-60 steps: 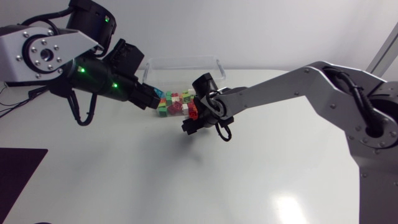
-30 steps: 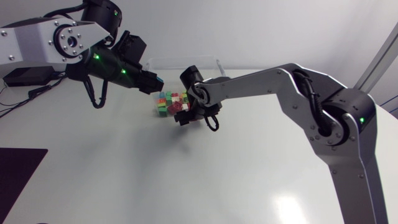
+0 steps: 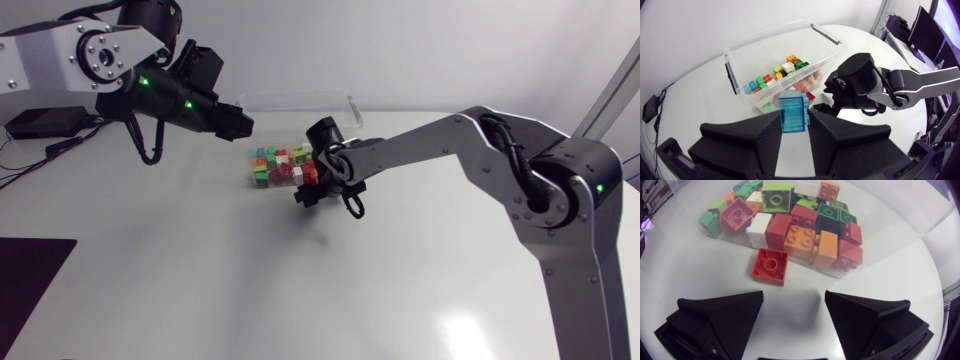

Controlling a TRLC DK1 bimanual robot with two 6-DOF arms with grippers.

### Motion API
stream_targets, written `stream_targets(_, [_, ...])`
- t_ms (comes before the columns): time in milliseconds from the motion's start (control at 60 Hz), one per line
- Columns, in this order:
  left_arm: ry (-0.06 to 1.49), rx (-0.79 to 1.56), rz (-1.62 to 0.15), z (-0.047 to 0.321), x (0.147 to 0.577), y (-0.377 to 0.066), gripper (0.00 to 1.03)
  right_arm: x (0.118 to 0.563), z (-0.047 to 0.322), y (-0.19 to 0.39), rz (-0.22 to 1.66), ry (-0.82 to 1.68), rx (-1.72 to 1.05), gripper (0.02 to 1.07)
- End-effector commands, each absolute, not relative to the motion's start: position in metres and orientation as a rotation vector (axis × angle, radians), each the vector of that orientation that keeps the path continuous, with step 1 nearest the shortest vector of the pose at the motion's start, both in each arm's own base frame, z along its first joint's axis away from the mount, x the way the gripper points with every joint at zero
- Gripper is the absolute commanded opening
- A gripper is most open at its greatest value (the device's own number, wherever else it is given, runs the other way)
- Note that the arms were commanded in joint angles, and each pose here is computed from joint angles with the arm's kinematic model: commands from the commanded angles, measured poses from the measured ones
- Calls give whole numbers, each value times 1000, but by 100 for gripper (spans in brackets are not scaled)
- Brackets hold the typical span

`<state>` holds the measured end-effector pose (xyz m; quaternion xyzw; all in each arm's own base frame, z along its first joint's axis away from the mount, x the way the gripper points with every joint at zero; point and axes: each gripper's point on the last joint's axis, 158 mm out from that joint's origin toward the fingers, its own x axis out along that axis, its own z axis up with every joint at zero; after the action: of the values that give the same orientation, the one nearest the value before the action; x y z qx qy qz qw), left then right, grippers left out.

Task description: Place the duplo bricks in the container

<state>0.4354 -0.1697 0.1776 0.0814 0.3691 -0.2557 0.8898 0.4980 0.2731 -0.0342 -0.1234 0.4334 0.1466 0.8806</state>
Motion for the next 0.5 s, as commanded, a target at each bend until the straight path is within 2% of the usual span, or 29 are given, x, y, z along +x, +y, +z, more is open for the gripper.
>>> stream_targets(0, [785, 148, -532, 169, 441, -172, 31, 498, -25, 272, 321, 876, -286, 91])
stream_targets(267, [773, 146, -539, 168, 442, -177, 31, 500, -23, 283, 330, 901, -315, 91])
stream_targets(400, [762, 145, -540, 172, 442, -178, 31, 497, -25, 307, 332, 949, -306, 91])
stream_targets(483, [761, 145, -539, 173, 442, -176, 31, 504, -27, 306, 315, 969, -291, 82])
